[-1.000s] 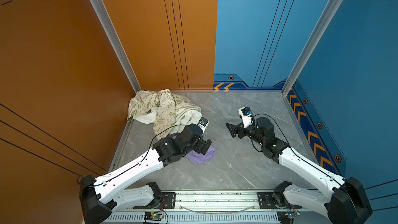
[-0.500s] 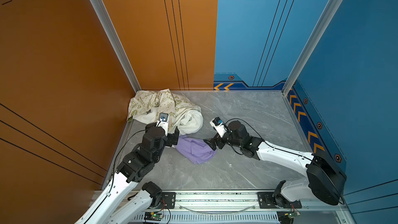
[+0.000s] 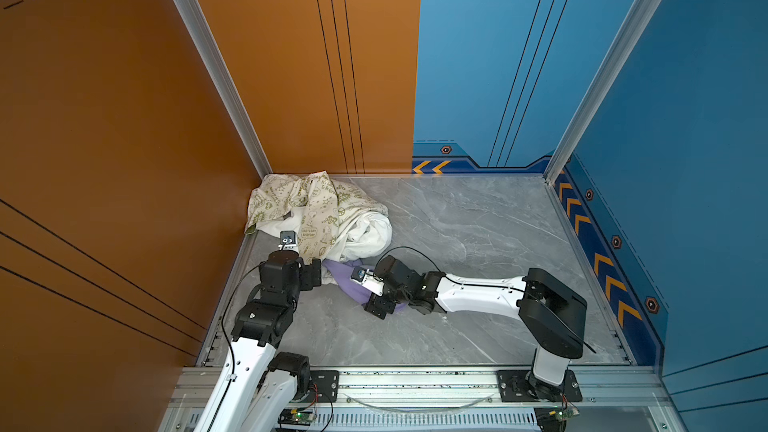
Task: Pick out a specific cloth from the pile
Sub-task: 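Grasp the lavender cloth with the right gripper while the left arm draws back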
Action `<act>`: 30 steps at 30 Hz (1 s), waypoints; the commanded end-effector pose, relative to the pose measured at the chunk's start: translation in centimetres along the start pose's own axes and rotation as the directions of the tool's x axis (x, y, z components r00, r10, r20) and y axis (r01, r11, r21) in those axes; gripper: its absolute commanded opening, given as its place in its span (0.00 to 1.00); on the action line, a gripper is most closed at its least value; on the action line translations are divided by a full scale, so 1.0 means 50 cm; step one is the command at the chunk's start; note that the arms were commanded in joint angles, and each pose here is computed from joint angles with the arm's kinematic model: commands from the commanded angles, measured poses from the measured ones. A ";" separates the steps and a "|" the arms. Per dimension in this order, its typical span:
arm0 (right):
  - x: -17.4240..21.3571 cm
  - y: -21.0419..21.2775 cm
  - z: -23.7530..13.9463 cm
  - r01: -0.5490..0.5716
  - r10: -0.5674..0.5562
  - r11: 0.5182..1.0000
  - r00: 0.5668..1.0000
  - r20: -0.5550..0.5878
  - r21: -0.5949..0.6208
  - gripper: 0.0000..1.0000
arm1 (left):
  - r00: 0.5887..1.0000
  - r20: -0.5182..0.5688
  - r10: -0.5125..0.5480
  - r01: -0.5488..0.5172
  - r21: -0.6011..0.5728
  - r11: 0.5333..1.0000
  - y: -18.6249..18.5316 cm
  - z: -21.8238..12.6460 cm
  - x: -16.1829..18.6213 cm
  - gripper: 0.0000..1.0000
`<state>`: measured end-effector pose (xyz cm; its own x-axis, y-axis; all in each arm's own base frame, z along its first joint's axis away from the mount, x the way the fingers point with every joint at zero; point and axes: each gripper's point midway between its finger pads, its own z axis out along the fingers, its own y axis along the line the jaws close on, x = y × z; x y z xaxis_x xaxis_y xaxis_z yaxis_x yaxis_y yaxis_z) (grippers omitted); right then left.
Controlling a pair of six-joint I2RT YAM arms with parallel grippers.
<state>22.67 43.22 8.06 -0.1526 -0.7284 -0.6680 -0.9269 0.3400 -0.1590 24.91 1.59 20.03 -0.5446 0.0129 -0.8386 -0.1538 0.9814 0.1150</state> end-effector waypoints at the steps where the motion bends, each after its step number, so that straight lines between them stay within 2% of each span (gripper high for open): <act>1: 0.043 -0.022 0.019 0.012 -0.006 0.998 0.994 -0.108 0.056 0.93 | 0.999 0.024 -0.027 0.026 0.051 0.998 -0.012 -0.006 0.013 0.98; 6: 0.069 -0.020 0.057 -0.016 0.025 0.998 0.985 -0.171 0.053 0.90 | 0.997 0.065 -0.050 0.044 0.085 0.995 -0.016 -0.020 0.036 0.98; 10: 0.084 -0.016 0.084 -0.051 0.056 0.998 0.976 -0.210 0.030 0.75 | 0.990 0.119 -0.073 0.058 0.125 0.990 -0.026 -0.034 0.041 0.98; 15: 0.091 -0.024 0.100 -0.071 0.077 0.997 0.968 -0.238 0.036 0.61 | 0.989 0.138 -0.052 0.038 0.106 0.994 -0.023 -0.035 0.044 0.98; 17: 0.087 -0.027 0.099 -0.075 0.082 0.997 0.968 -0.235 0.036 0.47 | 0.991 0.127 -0.039 0.026 0.099 0.995 -0.023 -0.030 0.048 0.98; 20: 0.088 -0.027 0.099 -0.081 0.087 0.996 0.967 -0.239 0.034 0.37 | 0.994 0.111 -0.016 0.006 0.091 0.996 -0.024 -0.024 0.052 0.98; 23: 0.089 -0.028 0.098 -0.086 0.091 0.996 0.967 -0.238 0.033 0.22 | 0.995 0.104 -0.002 -0.006 0.073 0.997 -0.020 -0.020 0.054 0.98; 27: 0.053 -0.037 0.079 -0.127 0.127 0.992 0.975 -0.182 0.013 0.06 | 0.995 0.104 0.004 -0.009 0.055 0.998 -0.014 -0.019 0.055 0.98; 30: 0.015 -0.053 0.057 -0.160 0.160 0.987 0.980 -0.117 0.010 0.02 | 0.995 0.103 0.005 -0.010 0.051 0.999 -0.013 -0.018 0.055 0.98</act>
<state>25.42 43.25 3.21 -0.3168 -0.7738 -0.5486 -0.8958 0.4342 -0.0951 22.59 0.53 18.22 -0.4621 0.0206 -0.8866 -0.0949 0.9928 0.0725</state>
